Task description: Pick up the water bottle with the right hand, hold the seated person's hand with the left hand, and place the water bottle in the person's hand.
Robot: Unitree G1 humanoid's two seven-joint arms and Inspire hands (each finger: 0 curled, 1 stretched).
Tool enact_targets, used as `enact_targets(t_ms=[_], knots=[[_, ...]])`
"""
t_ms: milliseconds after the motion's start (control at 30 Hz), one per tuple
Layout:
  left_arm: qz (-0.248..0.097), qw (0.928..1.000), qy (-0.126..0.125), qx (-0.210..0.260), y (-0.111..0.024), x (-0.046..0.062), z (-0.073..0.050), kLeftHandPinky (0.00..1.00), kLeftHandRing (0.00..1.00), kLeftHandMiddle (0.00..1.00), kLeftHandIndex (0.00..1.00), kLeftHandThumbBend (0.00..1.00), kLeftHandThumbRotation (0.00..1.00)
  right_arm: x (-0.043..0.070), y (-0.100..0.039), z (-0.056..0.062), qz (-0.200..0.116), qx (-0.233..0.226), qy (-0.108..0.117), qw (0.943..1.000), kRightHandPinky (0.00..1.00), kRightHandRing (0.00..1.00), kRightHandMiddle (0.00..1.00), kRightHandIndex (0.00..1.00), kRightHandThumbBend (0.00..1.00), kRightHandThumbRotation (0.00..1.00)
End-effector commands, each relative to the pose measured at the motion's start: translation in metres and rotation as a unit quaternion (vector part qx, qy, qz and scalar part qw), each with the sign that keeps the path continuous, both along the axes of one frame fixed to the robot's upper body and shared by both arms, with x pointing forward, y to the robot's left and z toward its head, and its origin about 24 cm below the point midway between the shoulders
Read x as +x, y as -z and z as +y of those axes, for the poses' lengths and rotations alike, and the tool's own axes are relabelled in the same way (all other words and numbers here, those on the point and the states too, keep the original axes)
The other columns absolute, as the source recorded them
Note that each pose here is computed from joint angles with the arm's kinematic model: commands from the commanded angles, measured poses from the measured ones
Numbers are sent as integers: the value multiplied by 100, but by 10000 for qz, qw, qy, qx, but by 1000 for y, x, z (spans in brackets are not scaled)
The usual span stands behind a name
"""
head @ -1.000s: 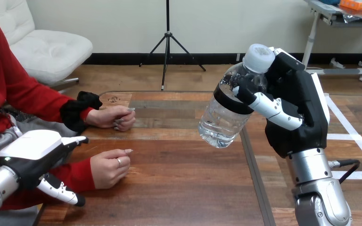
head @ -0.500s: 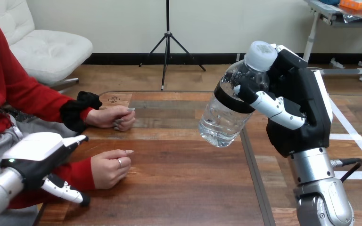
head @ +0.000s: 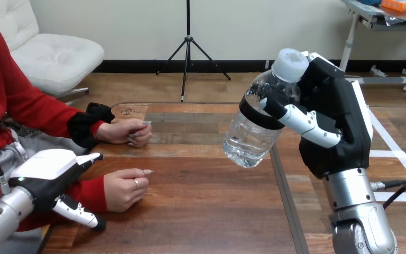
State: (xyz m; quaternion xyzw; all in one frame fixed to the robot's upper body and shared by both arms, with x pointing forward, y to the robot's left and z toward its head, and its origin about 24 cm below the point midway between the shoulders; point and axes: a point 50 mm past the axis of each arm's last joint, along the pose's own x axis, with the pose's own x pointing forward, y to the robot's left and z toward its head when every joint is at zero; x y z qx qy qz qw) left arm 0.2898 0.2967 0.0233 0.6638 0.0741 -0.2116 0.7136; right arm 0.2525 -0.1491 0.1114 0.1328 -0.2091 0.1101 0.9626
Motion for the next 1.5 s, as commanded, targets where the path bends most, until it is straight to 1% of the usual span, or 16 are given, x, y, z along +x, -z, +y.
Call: enact_targets(t_ms=[0,267,300,667,867,933,1200,1333,1467], knots=[[-276,9994,162,-96,-12,19,-17,75,85,91,93,100,44,-1,-22,4,-527,28,-41,9986,26,33,40,42,73,0],[-254,9993,264,-52,-12,22,-24,77,82,87,89,100,40,-2,-22,4,-496,74,-87,9987,26,33,41,42,73,0],[-253,9993,278,-49,-12,22,-25,76,81,86,88,100,38,-2,-22,4,-496,72,-84,9987,26,33,41,42,73,0],[-294,9984,488,-57,-16,24,-35,68,74,79,82,100,30,-4,-21,4,-495,99,-87,9987,26,33,41,43,73,0],[-281,9981,538,-86,-18,25,-39,64,71,76,78,100,23,-4,-21,4,-501,96,-91,9987,26,33,41,43,73,0],[-267,9981,547,-84,-18,25,-40,63,69,74,76,100,20,-4,-21,4,-500,101,-95,9987,26,33,41,43,73,0],[-255,9977,632,-63,-18,25,-43,58,63,67,71,100,13,-6,-21,3,-489,85,-95,9987,26,33,41,43,74,0],[-226,9977,640,-57,-18,25,-42,57,61,65,68,100,12,-7,-22,3,-506,72,-80,9987,26,33,41,43,74,0],[-257,9971,708,-53,-18,25,-43,55,58,62,66,100,10,-7,-22,3,-531,105,-103,9985,26,33,41,43,73,0]])
